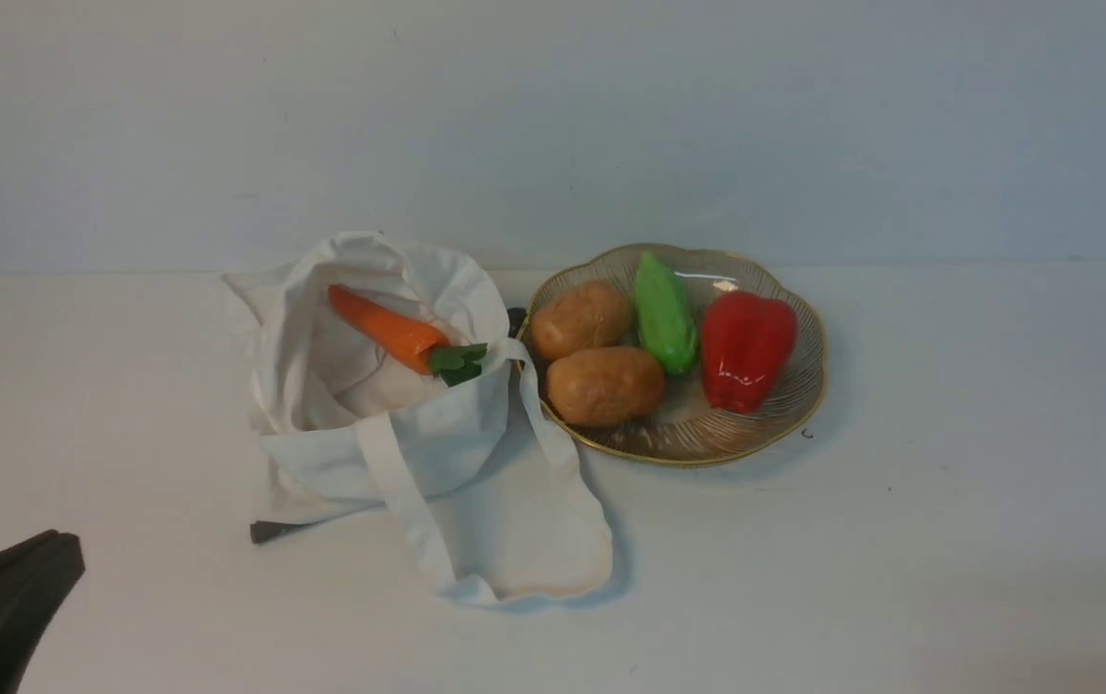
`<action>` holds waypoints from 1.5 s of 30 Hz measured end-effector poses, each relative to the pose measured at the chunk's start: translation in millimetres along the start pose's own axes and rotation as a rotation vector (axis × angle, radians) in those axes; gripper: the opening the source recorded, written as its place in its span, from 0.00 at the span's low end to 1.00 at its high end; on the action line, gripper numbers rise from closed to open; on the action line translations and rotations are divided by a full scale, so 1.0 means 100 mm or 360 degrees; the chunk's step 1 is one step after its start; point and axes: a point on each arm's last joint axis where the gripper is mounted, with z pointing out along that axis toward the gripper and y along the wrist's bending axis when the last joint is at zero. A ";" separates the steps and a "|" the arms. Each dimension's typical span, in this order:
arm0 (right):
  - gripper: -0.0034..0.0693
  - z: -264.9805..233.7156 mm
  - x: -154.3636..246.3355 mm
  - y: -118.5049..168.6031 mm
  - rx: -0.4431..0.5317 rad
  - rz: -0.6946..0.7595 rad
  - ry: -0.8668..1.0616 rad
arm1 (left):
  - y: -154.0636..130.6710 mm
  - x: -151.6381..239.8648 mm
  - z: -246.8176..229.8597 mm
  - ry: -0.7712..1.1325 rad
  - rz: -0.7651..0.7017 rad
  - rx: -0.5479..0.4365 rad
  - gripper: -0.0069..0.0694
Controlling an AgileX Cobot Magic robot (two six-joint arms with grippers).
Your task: Take vegetables from cloth bag on white table place on plate.
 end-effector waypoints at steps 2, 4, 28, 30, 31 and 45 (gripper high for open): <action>0.03 0.00 0.00 0.00 0.0000 0.0000 0.0000 | 0.04 0.06 -0.01 -0.0027 -0.0002 -0.0073 0.08; 0.03 0.00 0.00 0.00 0.0000 0.0000 0.0000 | 0.08 0.13 -0.02 -0.0040 -0.0012 -0.0139 0.08; 0.03 0.00 0.00 0.00 0.0000 0.0000 0.0000 | 0.14 0.74 -0.12 -0.0019 0.0043 -0.0299 0.08; 0.03 0.00 0.00 0.00 0.0000 0.0000 0.0000 | 0.14 0.75 -0.12 0.0005 0.0038 -0.0311 0.08; 0.03 0.00 0.00 0.00 0.0000 0.0000 0.0000 | 0.15 0.78 -0.12 0.0049 0.0029 -0.0329 0.08; 0.03 0.00 0.00 0.00 0.0000 0.0000 0.0000 | 0.15 0.82 -0.12 0.0115 0.0016 -0.0346 0.08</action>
